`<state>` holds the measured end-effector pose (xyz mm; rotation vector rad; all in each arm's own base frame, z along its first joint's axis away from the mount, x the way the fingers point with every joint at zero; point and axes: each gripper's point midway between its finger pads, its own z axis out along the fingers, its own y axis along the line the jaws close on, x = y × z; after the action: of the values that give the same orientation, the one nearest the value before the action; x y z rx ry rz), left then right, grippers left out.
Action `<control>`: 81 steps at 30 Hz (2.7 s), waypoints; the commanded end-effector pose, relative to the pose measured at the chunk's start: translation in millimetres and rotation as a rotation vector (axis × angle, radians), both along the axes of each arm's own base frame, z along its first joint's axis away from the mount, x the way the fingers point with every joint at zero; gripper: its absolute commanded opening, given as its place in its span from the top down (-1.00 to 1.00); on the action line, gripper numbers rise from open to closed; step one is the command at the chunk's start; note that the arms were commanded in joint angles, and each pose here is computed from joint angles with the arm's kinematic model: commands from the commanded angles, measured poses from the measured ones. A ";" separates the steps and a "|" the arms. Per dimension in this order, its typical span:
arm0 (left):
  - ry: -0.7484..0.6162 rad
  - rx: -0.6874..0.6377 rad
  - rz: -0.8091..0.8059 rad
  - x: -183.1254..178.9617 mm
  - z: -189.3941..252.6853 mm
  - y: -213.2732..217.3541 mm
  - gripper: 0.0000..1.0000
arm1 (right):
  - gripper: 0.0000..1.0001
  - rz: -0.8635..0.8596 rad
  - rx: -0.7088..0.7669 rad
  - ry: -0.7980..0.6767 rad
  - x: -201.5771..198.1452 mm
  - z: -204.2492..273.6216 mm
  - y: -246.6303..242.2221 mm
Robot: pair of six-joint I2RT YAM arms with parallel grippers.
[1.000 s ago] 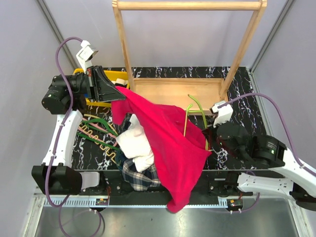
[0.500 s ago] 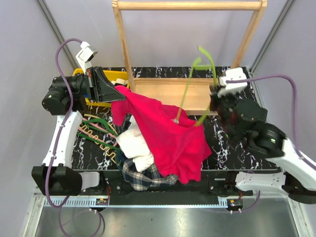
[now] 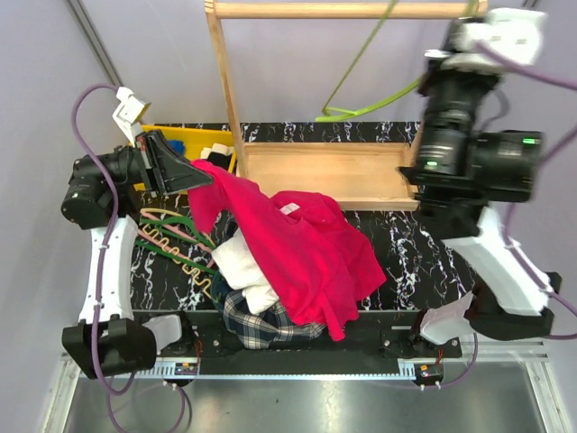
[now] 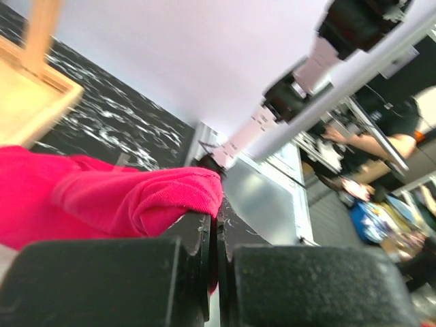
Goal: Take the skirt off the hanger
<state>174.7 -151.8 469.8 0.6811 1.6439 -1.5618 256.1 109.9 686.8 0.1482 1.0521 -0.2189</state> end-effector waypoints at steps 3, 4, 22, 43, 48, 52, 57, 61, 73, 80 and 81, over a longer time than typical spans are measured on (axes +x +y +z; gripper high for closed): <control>-0.225 0.069 -0.078 -22.0 -29.0 -11.6 0.65 | 1.00 0.127 0.171 -0.035 -27.6 18.9 -41.4; -0.197 0.066 -0.095 -20.8 -43.5 -13.6 0.66 | 1.00 0.157 0.208 -0.032 -27.9 17.0 -40.3; -0.764 0.056 0.182 -38.5 130.7 9.4 1.00 | 1.00 0.219 0.183 0.129 -23.6 -53.0 -29.1; 0.106 0.160 -0.149 -17.5 -169.4 -90.6 0.92 | 1.00 0.254 0.199 0.115 -39.6 -50.9 -51.5; 0.014 0.331 -0.071 -6.2 -211.1 -91.4 -0.97 | 1.00 0.270 0.184 0.123 -36.0 -51.2 -42.2; 0.024 0.546 0.033 20.6 -233.1 -74.5 -0.98 | 1.00 0.294 0.186 0.120 -34.6 -50.5 -35.3; -0.263 0.711 0.306 68.3 -181.4 -36.0 -0.97 | 1.00 0.325 0.169 0.150 -24.2 -56.2 -11.6; -0.574 0.595 0.616 76.1 -61.4 19.6 -0.98 | 1.00 0.394 0.165 0.195 -5.1 -60.2 35.3; -0.834 0.537 0.965 0.4 11.3 88.0 -0.98 | 1.00 0.908 0.043 0.511 74.7 -180.4 328.2; -0.800 0.526 0.844 -23.3 14.2 72.3 -0.98 | 1.00 1.232 -0.012 0.611 69.8 -263.2 439.5; -0.799 0.531 0.840 -24.1 19.0 72.2 -0.98 | 1.00 1.247 -0.026 0.633 71.6 -281.2 449.6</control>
<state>155.1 -75.7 485.5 0.5957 1.3523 -0.1590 360.0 530.2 383.3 -0.5563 1.6530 0.6307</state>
